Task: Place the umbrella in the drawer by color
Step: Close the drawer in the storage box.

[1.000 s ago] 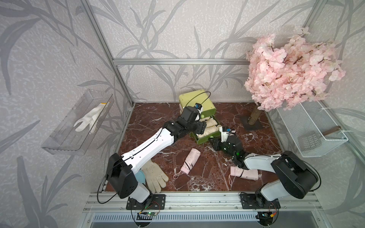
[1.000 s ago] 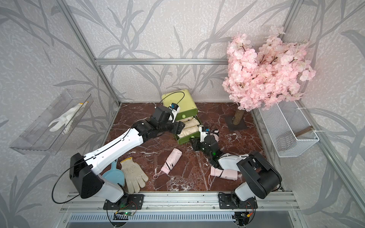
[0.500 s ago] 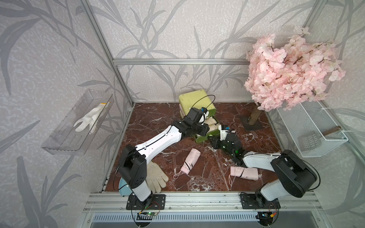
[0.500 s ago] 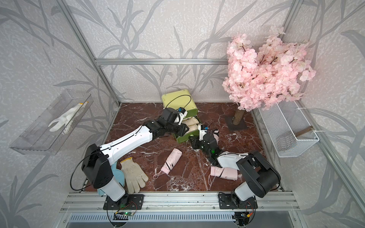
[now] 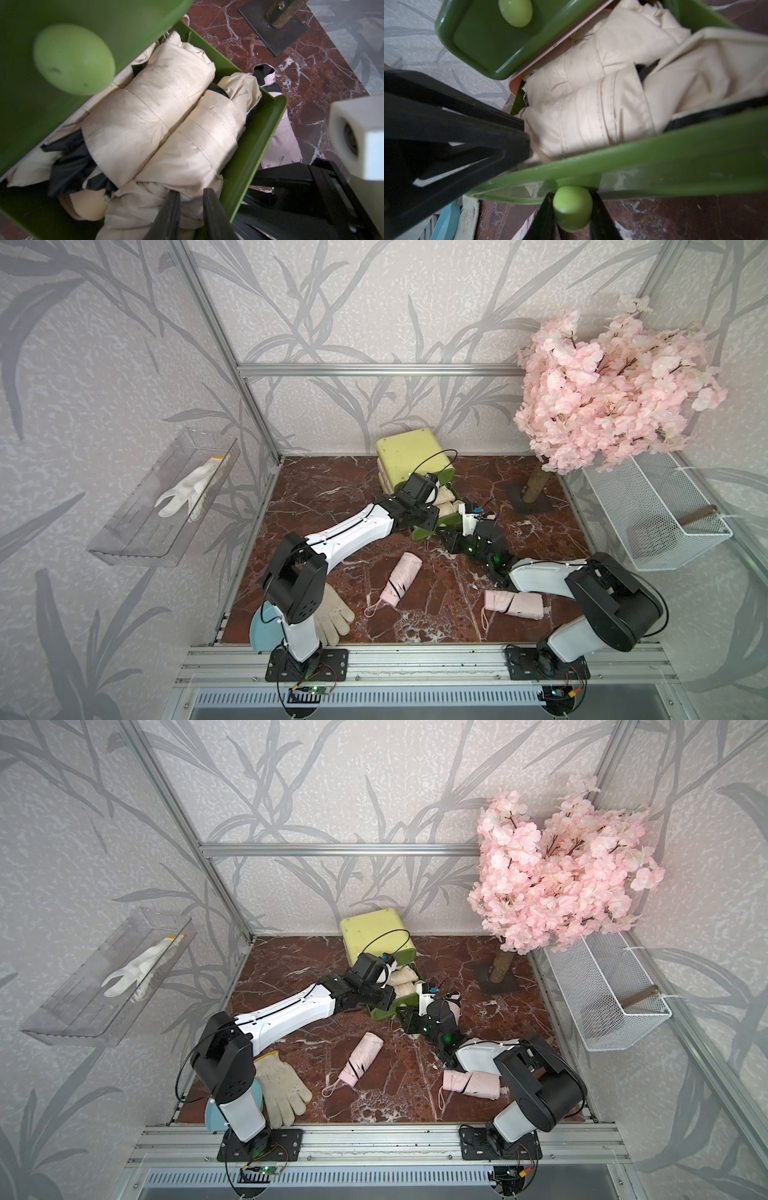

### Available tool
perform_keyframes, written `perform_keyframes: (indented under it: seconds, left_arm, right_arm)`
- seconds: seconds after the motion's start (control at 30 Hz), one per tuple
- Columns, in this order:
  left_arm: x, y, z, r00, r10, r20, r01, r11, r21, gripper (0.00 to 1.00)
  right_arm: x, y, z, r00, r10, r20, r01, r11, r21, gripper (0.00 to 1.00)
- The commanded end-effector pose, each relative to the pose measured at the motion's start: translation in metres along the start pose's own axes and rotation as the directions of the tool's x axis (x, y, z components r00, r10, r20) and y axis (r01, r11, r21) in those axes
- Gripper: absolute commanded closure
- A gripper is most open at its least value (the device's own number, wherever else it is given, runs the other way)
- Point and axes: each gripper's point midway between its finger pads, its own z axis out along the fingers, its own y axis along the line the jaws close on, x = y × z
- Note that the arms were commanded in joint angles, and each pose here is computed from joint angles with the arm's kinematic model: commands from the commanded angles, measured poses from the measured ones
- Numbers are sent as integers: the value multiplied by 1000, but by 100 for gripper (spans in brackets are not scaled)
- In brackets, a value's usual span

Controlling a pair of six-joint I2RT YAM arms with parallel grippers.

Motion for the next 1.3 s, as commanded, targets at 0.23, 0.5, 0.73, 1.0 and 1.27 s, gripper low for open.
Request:
perform_keyframes:
  seconds: [0.23, 0.5, 0.73, 1.0, 1.27]
  left_arm:
    - [12, 27, 6, 999, 7, -35, -11, 993, -117, 74]
    - [-86, 23, -79, 976, 31, 214, -2, 991, -130, 52]
    - [-143, 87, -83, 958, 27, 285, 51, 963, -263, 21]
    - [-199, 175, -50, 944, -37, 328, 105, 976, -191, 10]
    - [-213, 212, -16, 951, -78, 299, 75, 997, 21, 6]
  right_arm:
    - [-52, 49, 0, 987, -27, 161, 54, 985, -165, 75]
    - [-56, 48, 9, 986, -16, 166, 45, 984, -172, 75]
    - [-57, 47, 14, 986, -5, 168, 36, 982, -183, 75]
    - [-66, 49, 20, 985, -25, 169, 57, 981, -186, 75]
    - [-72, 50, 21, 987, -40, 157, 71, 978, -195, 75]
